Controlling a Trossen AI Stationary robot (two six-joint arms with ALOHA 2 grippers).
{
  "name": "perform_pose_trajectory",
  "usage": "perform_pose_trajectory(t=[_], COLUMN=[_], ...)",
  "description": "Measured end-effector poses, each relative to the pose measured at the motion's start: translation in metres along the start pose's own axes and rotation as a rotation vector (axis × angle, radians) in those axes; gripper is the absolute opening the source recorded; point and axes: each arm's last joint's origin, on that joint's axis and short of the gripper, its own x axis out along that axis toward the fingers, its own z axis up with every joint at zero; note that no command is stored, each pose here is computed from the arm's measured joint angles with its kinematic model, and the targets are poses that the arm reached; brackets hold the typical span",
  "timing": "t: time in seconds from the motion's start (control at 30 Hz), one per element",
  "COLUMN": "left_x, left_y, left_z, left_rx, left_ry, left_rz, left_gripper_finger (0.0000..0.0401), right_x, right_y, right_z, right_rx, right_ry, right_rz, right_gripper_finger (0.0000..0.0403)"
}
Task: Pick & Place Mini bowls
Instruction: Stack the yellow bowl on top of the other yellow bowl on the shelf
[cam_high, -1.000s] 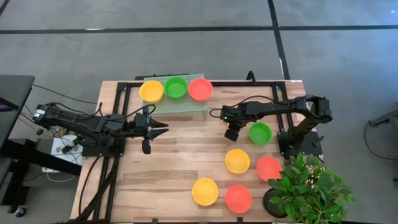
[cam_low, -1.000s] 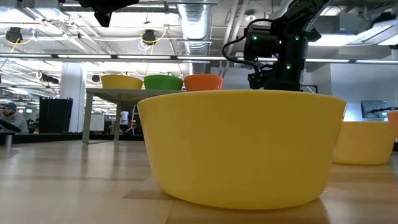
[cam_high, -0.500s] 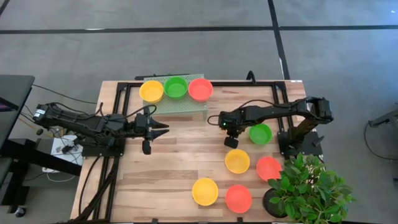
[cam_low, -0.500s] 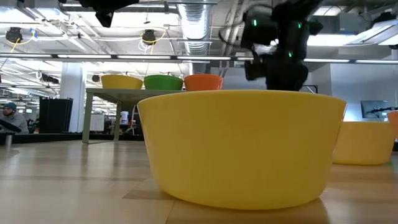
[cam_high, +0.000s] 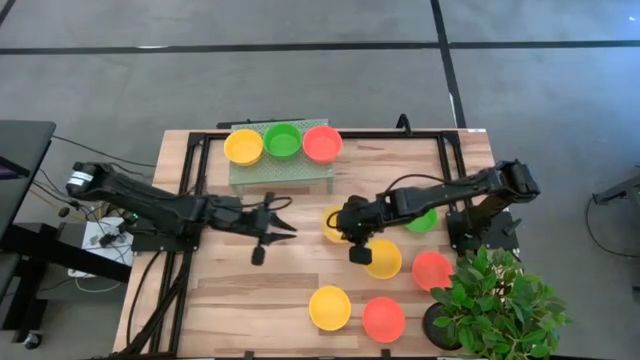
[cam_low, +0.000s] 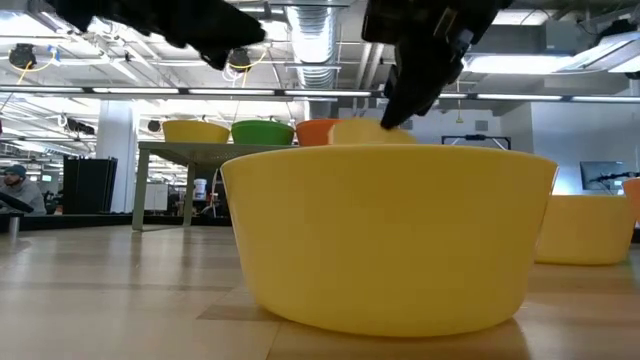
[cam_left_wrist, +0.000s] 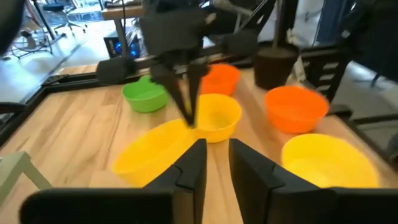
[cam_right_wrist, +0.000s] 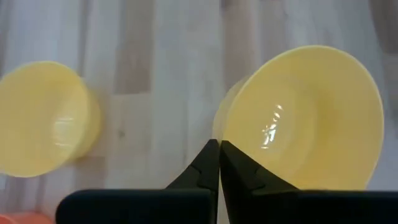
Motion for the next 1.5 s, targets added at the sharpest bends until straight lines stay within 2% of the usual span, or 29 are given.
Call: perform_pose_trajectory(t=[0.2,0.3,0.4,0.53,0.67,0.93,1.13,1.33,1.5], left_x=[0.032,0.048,0.061,0.072,0.077,0.077,0.076,0.075,0.075], left_y=[0.01,0.013,0.016,0.024,0.031,0.031,0.03,0.029,0.029], left_z=[0.005,0.003,-0.006,-0.015,-0.018,-0.018,-0.019,-0.024,-0.024], left_rx=[0.054,0.068,0.062,0.052,0.044,0.021,0.017,-0.036,-0.039], left_ry=[0.052,0.077,0.118,0.159,0.173,0.154,0.172,0.22,0.221], left_rz=[0.036,0.005,-0.035,-0.015,0.002,-0.106,-0.11,-0.115,-0.117], left_gripper_finger=[0.0111,0.0125,0.0129,0.0124,0.0118,0.0108,0.0102,0.0095,0.0073], right_x=[0.0,0.0,0.0,0.0,0.0,0.0,0.0,-0.006,-0.01], right_y=[0.006,0.005,0.004,0.005,0.005,0.003,-0.003,0.0,0.0], right_z=[0.005,0.005,0.005,0.006,0.006,0.011,0.012,0.02,0.025], right_rx=[-0.043,-0.061,-0.062,-0.062,-0.08,-0.167,-0.173,-0.213,-0.228], right_ry=[-0.055,-0.06,-0.06,-0.063,-0.067,-0.111,-0.114,-0.143,-0.162], right_rz=[0.019,0.017,0.016,0.018,0.025,0.049,0.042,0.053,0.051], right_gripper_finger=[0.0001,0.0001,0.0,0.0,0.0,0.0,0.0,0.0,0.0])
